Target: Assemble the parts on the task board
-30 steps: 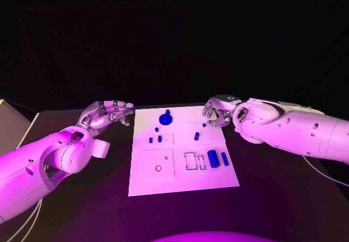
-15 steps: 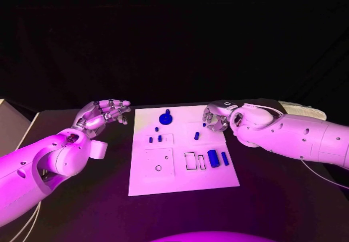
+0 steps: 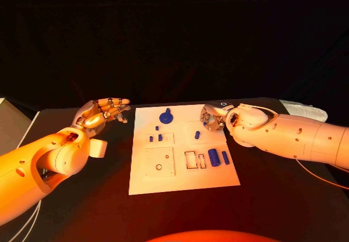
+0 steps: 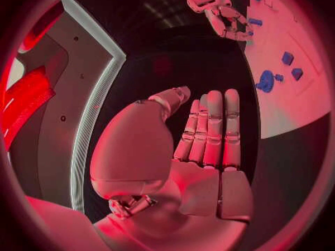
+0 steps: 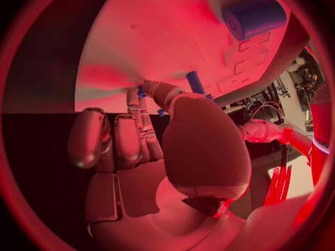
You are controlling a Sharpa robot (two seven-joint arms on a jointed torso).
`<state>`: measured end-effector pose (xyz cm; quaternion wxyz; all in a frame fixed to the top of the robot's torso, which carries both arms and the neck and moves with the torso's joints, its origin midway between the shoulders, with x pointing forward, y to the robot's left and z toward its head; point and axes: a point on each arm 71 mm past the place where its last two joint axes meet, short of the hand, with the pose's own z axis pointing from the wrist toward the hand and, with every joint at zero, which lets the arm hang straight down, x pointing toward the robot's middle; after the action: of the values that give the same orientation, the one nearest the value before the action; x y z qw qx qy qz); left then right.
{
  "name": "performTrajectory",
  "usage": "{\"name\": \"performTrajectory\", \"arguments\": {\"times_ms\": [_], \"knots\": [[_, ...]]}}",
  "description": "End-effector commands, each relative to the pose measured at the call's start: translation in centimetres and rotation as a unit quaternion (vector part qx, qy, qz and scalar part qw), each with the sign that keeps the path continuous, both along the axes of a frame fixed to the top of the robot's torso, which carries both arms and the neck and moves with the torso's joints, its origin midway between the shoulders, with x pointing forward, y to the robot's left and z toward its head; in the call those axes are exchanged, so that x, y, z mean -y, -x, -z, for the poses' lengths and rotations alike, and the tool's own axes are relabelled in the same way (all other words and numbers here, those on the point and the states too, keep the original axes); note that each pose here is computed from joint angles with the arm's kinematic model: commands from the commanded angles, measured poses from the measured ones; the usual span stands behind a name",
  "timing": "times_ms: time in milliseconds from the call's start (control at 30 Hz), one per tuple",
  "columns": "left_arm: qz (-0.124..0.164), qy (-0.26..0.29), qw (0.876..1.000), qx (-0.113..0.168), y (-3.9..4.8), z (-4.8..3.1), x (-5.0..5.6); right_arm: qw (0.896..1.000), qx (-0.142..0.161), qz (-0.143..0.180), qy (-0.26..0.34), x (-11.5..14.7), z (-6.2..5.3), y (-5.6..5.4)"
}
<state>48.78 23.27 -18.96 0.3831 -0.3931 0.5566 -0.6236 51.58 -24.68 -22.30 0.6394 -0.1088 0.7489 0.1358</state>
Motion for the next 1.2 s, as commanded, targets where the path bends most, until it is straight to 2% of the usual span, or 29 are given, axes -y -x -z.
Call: {"name": "performTrajectory", "arguments": {"times_ms": [33, 367, 600, 933, 1200], "knots": [[-0.003, 0.006, 1.000, 0.003, 0.03, -0.14, 0.0, 1.000, -0.003, -0.006, 0.002, -0.2, 0.2, 0.0], [-0.005, 0.003, 1.000, 0.000, 0.05, -0.12, -0.1, 0.999, -0.024, -0.005, 0.022, -0.5, 1.0, 0.1], [-0.006, 0.001, 1.000, 0.000, 0.05, -0.11, -0.2, 0.999, -0.012, 0.002, 0.036, -0.6, 1.1, 0.2], [-0.009, -0.001, 1.000, 0.000, 0.00, -0.06, -0.3, 0.999, 0.048, 0.002, -0.003, -0.8, 0.1, 0.6], [-0.015, -0.003, 1.000, 0.000, -0.11, 0.02, -0.5, 0.993, 0.103, 0.002, -0.065, -0.7, -1.6, 1.2]]}}
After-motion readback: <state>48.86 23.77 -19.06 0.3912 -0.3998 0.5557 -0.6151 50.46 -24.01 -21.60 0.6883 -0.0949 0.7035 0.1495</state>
